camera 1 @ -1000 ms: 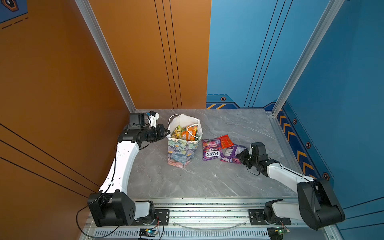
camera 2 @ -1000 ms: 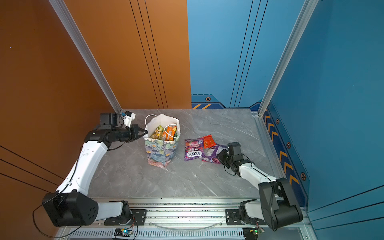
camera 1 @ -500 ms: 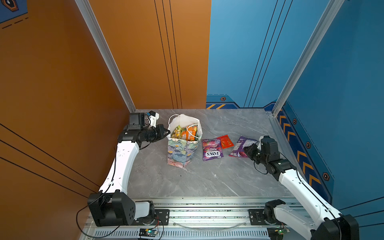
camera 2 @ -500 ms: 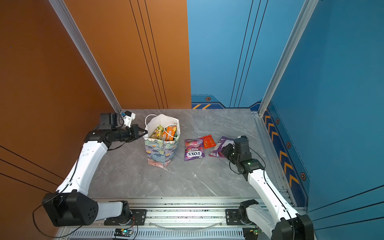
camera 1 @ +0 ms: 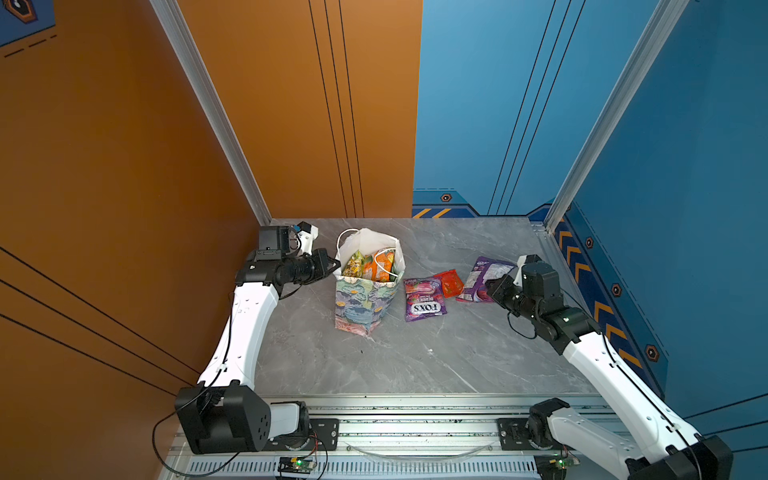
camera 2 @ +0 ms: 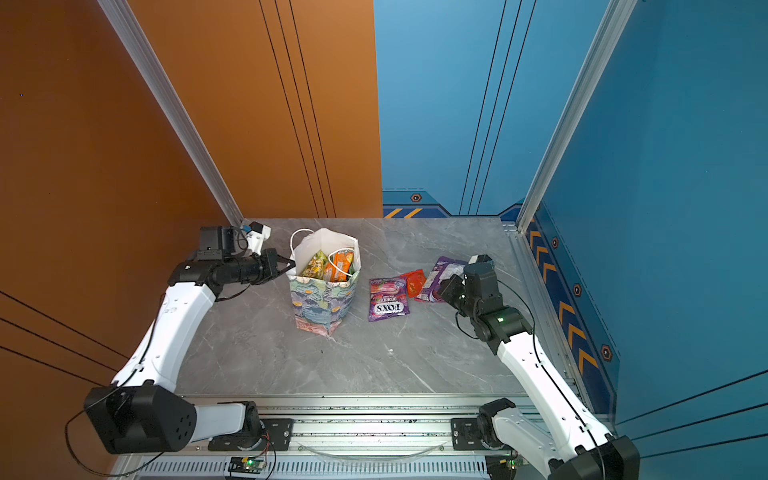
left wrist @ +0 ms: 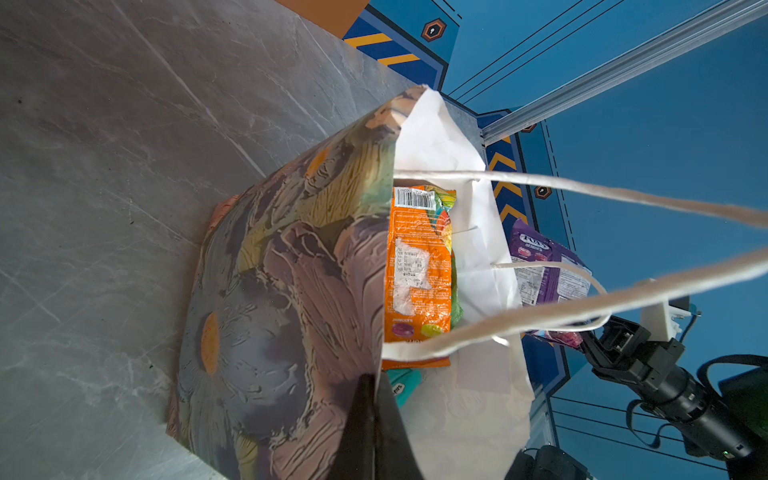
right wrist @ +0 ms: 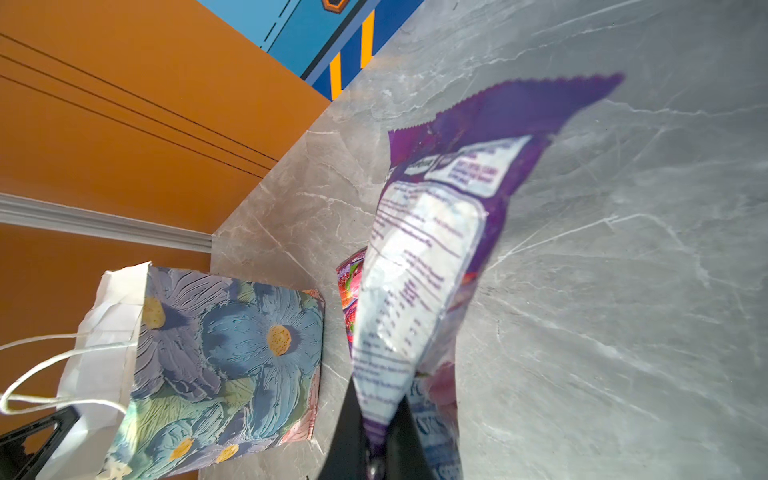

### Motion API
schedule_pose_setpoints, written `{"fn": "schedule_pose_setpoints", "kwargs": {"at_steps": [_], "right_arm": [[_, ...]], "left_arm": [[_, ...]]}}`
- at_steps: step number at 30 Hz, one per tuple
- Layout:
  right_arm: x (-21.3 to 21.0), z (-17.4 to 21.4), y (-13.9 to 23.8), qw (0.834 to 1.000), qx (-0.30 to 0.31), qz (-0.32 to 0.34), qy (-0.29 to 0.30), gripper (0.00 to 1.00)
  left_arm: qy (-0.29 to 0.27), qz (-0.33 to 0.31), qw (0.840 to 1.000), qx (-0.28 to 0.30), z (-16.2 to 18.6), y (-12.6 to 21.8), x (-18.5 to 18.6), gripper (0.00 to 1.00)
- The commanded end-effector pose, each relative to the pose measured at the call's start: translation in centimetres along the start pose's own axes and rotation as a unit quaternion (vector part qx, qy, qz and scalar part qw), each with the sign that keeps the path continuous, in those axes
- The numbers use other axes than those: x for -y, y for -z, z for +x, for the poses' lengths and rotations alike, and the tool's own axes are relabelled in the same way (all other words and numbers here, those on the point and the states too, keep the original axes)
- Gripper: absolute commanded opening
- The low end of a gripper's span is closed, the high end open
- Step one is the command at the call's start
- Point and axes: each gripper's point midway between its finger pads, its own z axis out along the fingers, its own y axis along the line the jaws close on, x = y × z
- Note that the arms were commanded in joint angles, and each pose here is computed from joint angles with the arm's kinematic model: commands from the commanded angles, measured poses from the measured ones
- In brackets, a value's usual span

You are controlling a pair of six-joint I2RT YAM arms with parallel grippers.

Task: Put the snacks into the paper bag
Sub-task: 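Lift the purple packet and carry it toward the bag with the right gripper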

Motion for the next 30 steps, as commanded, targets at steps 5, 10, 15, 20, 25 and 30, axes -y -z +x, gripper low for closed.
{"fn": "schedule_pose_setpoints", "kwargs": {"at_steps": [5,10,15,20,25,30], "right_arm": [[-5.9,-2.9,1.1,0.997,0.032,-0.052,0.041,0.0],[-11.3,-4.2,1.7,0.991,0.044,-0.098,0.074,0.0],[-16.8,-5.2,1.4,0.983,0.053,-0.142,0.105,0.0],[-22.4,-6.0,0.2,0.973,0.05,-0.187,0.129,0.0],[-26.7,-5.7,-1.1,0.964,0.04,-0.217,0.151,0.0],[-30.1,-4.9,-2.7,0.956,0.024,-0.243,0.161,0.0]], "left_arm": [[-0.004,0.019,1.0,0.006,0.1,0.5,0.9,0.0],[-0.005,0.019,1.0,0.005,0.3,0.4,0.8,0.0],[-0.005,0.021,1.0,0.005,0.3,0.5,0.9,0.0],[-0.004,0.022,1.0,0.004,0.5,0.5,0.9,0.0],[-0.003,0.023,1.0,0.004,0.7,0.5,0.9,0.0],[-0.002,0.023,1.0,0.003,0.8,0.5,0.8,0.0]]}}
